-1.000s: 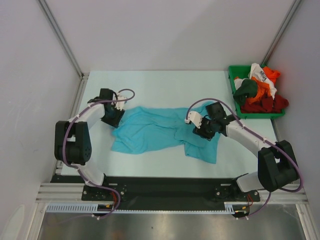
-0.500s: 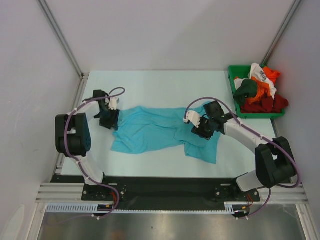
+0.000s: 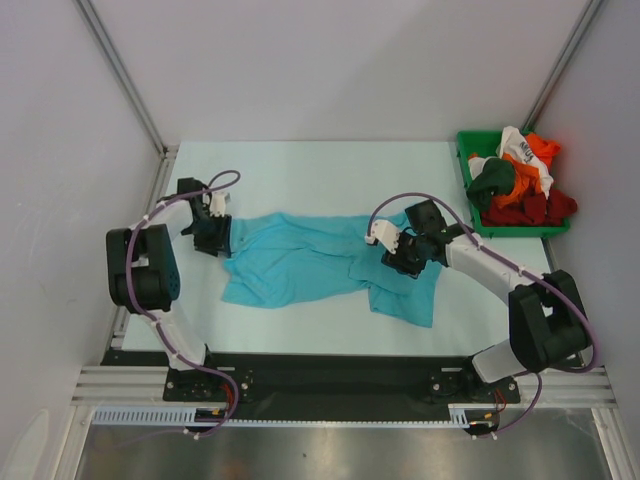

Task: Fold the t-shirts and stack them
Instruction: Flatten the tshirt out

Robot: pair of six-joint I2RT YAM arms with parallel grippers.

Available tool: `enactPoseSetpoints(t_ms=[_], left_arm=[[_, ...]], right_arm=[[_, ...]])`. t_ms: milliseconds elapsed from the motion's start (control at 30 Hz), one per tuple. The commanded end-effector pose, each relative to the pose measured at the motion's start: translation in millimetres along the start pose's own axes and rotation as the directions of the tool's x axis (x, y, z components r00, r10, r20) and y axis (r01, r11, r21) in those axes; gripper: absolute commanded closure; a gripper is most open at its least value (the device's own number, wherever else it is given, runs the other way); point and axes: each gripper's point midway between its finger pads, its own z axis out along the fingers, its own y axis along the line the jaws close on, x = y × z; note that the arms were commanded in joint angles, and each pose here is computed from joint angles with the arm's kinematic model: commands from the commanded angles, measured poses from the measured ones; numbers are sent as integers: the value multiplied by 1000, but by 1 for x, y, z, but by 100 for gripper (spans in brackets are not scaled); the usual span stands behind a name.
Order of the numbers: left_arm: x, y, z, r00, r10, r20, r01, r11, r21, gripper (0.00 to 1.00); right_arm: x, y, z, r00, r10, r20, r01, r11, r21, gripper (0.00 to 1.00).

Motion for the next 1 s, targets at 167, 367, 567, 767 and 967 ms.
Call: enactPoseSetpoints(t_ms=[167,367,567,767,967], left_arm=[[-23,3,-11,997,-14,76,14,1000,2,54],[-29,4,0,998,-18,60,17,1000,17,55],[-32,5,4,999,-21,51,20,1000,24,58],[-25,3,3,999,-18,44,17,1000,26,84],[-27,3,-10,997,-7,73,6,1000,7,100]], right_arm=[[-15,-7,3,999,-15,28,15,1000,-1,49],[-18,-9,2,999,-17,29,17,1000,5,49],[-14,-7,2,1000,-8,23,8,1000,2,49],[-14,-7,4,1000,-10,23,10,1000,4,49],[-8,-3,4,1000,-14,11,14,1000,-8,49]])
